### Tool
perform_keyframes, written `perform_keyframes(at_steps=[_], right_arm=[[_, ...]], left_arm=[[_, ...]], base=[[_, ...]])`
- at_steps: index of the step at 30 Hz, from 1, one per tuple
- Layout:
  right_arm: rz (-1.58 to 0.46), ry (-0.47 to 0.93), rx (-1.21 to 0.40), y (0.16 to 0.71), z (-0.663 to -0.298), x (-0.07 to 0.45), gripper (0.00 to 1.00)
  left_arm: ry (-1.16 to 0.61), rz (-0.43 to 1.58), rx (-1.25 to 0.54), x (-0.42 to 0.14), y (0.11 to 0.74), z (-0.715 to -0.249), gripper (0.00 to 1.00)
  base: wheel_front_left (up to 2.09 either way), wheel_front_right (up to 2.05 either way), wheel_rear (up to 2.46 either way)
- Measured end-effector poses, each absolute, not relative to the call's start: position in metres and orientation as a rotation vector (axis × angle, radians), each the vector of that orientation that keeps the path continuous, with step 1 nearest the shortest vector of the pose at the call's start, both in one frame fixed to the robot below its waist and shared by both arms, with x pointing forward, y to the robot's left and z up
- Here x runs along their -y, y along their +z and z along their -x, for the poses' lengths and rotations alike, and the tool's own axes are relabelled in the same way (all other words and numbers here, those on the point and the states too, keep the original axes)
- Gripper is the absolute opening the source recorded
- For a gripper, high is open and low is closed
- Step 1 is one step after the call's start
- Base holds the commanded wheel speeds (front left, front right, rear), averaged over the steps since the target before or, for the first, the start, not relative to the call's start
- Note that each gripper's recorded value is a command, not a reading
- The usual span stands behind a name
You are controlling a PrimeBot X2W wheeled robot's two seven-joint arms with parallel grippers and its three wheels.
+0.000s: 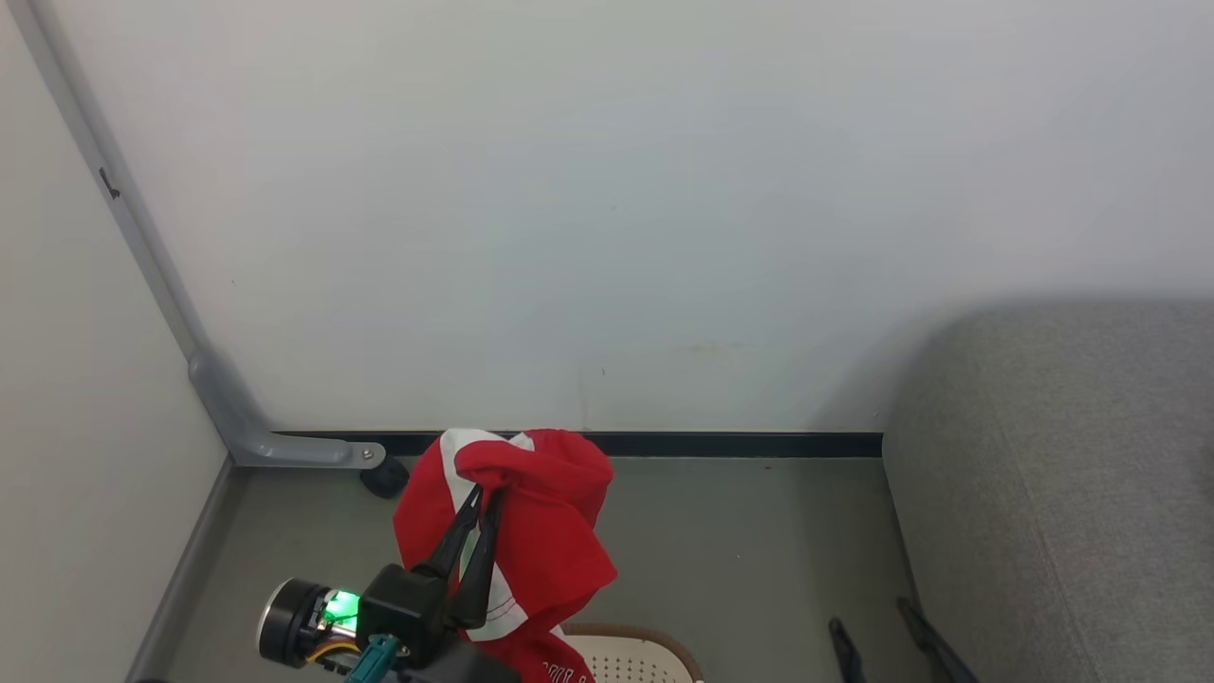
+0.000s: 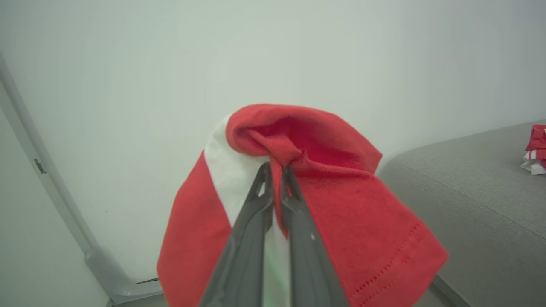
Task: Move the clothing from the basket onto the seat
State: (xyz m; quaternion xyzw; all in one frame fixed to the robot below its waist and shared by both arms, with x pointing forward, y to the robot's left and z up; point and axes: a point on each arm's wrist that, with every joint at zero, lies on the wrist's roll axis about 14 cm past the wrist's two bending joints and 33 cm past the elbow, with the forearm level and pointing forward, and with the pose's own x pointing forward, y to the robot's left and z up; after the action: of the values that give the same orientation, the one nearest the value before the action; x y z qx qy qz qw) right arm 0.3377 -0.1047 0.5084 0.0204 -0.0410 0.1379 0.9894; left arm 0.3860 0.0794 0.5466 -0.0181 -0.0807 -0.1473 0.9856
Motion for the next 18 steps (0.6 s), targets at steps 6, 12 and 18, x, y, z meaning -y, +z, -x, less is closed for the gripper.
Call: perform_keyframes(at_steps=[6,12,18], right_arm=[[0.0,0.395,0.059,0.5,-0.328,0.073,1.0],[0.069,0.509,0.035,0.488,-0.32,0.045,1.0],[0.162,0.643,0.03,0.481,-0.317,0.014,1.0]], left_arm=[[-0.343,0.042,0.24,-0.068,0.572,-0.385,0.0],[-0.402,0.046,0.334,-0.054,0.603,-0.383,0.0],[-0.483,0.053,0.404,-0.032,0.625,-0.372,0.0]], base=[[0.0,0.0,0.0],[0.0,0.0,0.0],[0.0,0.0,0.0]])
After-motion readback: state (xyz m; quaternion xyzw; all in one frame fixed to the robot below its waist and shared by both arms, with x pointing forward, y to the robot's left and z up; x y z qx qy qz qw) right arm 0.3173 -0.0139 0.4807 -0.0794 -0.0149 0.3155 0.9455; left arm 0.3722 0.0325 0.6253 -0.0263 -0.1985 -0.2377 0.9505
